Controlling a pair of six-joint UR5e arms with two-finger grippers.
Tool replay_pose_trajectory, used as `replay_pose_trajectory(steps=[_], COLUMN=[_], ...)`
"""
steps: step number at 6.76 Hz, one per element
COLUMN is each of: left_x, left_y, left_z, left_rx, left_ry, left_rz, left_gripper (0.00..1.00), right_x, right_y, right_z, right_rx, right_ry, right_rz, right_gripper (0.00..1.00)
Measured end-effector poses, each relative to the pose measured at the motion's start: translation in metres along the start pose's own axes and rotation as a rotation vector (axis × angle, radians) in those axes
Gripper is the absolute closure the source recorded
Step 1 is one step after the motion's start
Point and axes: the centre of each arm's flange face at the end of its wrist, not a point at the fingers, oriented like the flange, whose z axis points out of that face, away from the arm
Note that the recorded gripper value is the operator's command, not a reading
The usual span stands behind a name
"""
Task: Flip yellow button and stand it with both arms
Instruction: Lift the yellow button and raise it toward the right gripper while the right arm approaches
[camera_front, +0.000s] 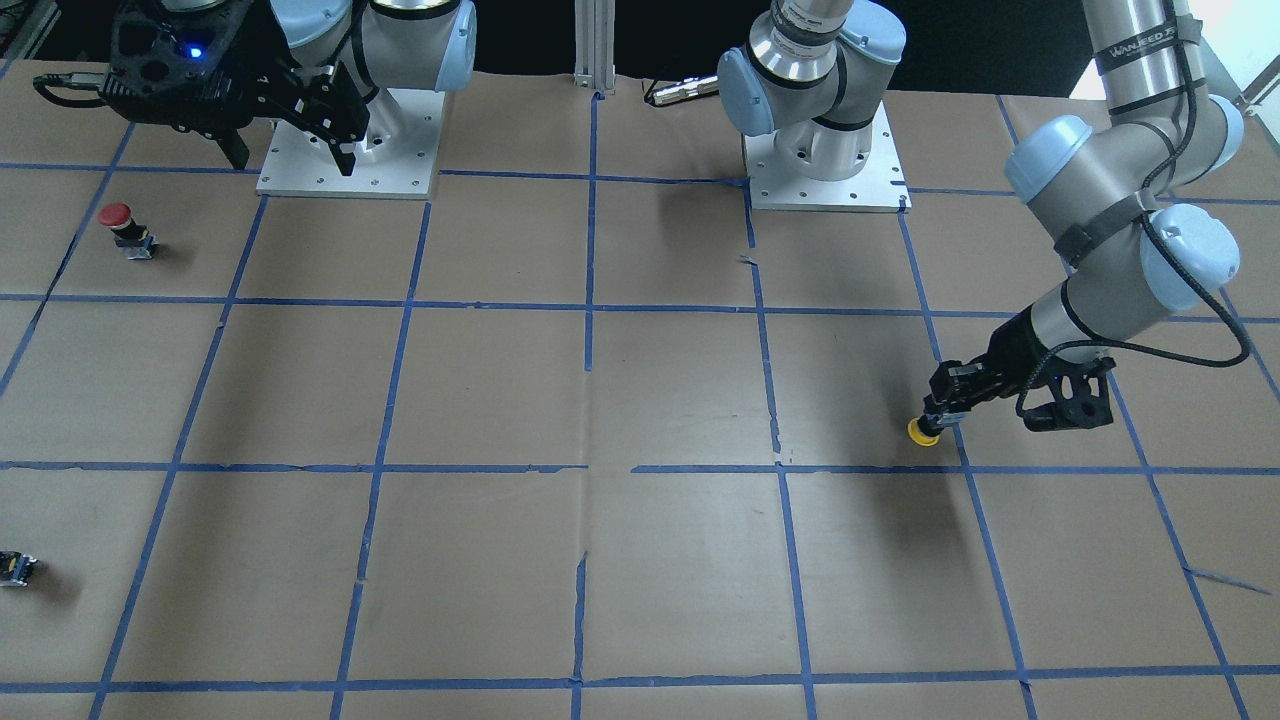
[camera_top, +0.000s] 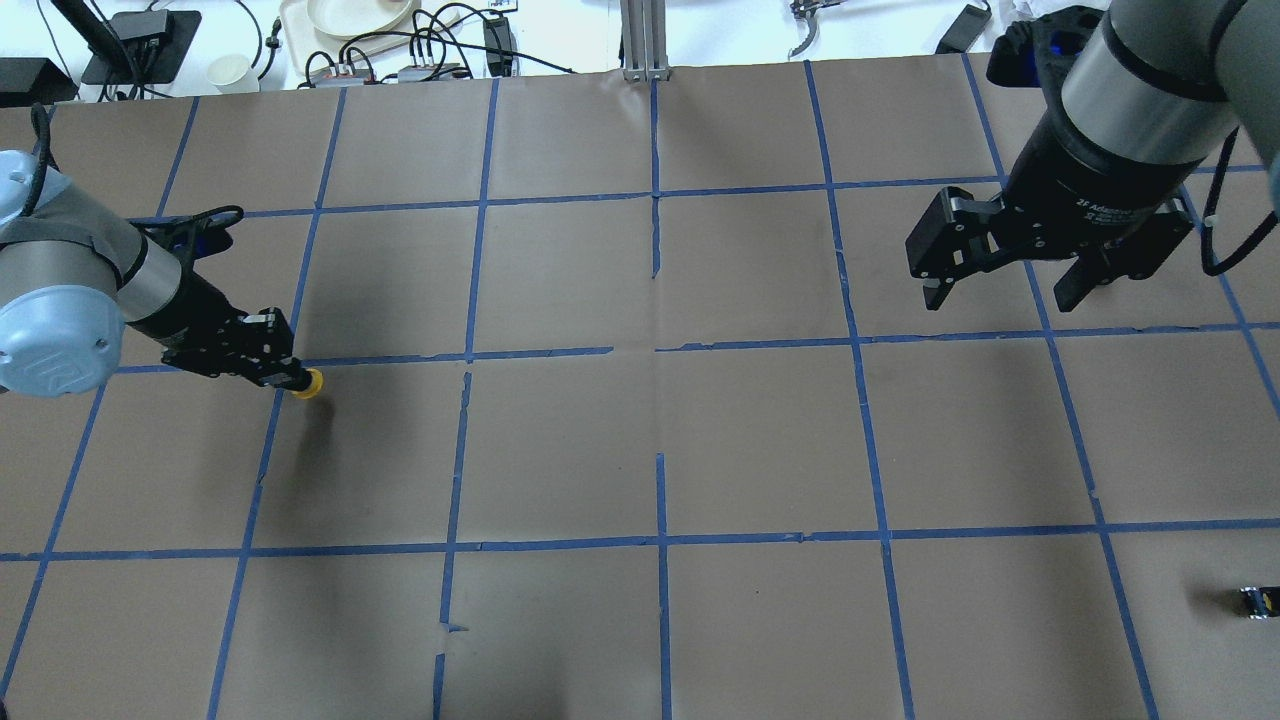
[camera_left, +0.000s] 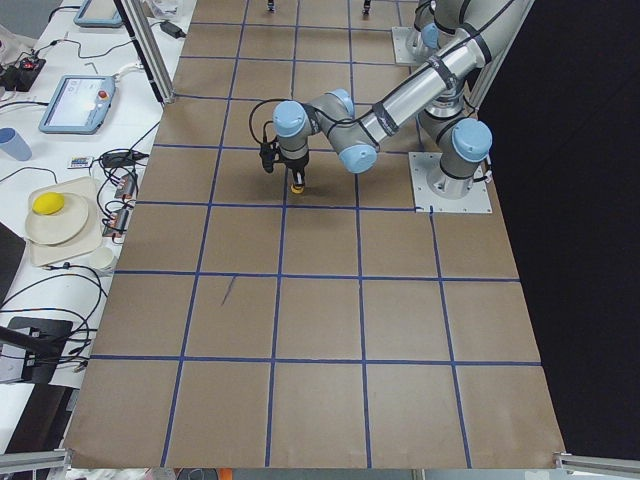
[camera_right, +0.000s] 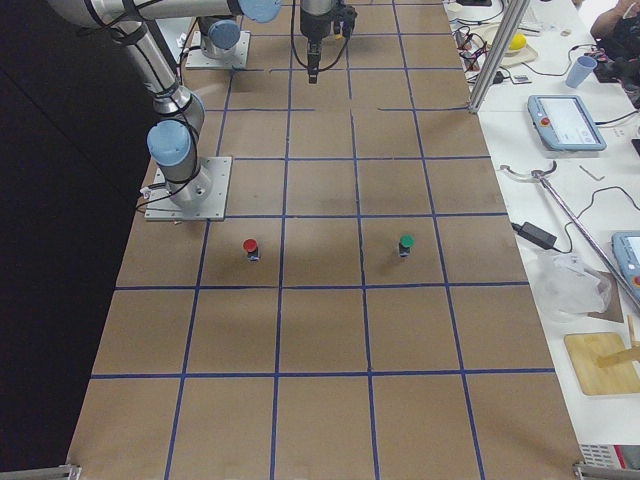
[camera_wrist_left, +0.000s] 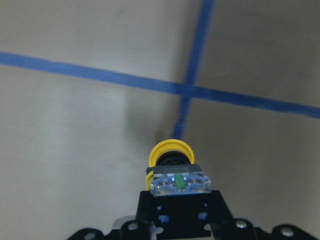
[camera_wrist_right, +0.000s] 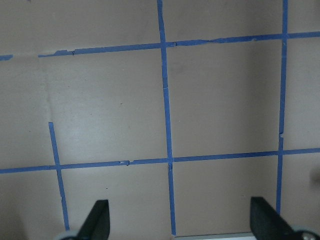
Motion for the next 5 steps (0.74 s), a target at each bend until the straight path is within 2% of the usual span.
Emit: replay_pose_trajectory(steps=[3, 4, 5], left_x=[0.12, 0.145, 0.157], left_y=[0.001, 0.007, 0.016], left_z=[0.013, 0.014, 0.018], left_rx=[0.072, 0.092, 0.114], left_ry=[0.533, 0.73, 0.912], left_rz=[0.113, 0.11, 0.086], left_gripper=[0.98, 0.98, 0.98], right_x=[-0.001, 0.0, -0.001], right_y=[-0.003, -0.004, -0.005], right_z=[0.004, 0.005, 0.005], right_rx=[-0.008, -0.013, -0.018], right_ry=[-0.006, -0.006, -0.018], right_rz=[0.019, 0.062, 0.144], right_gripper=[0.0, 0.0, 0.0])
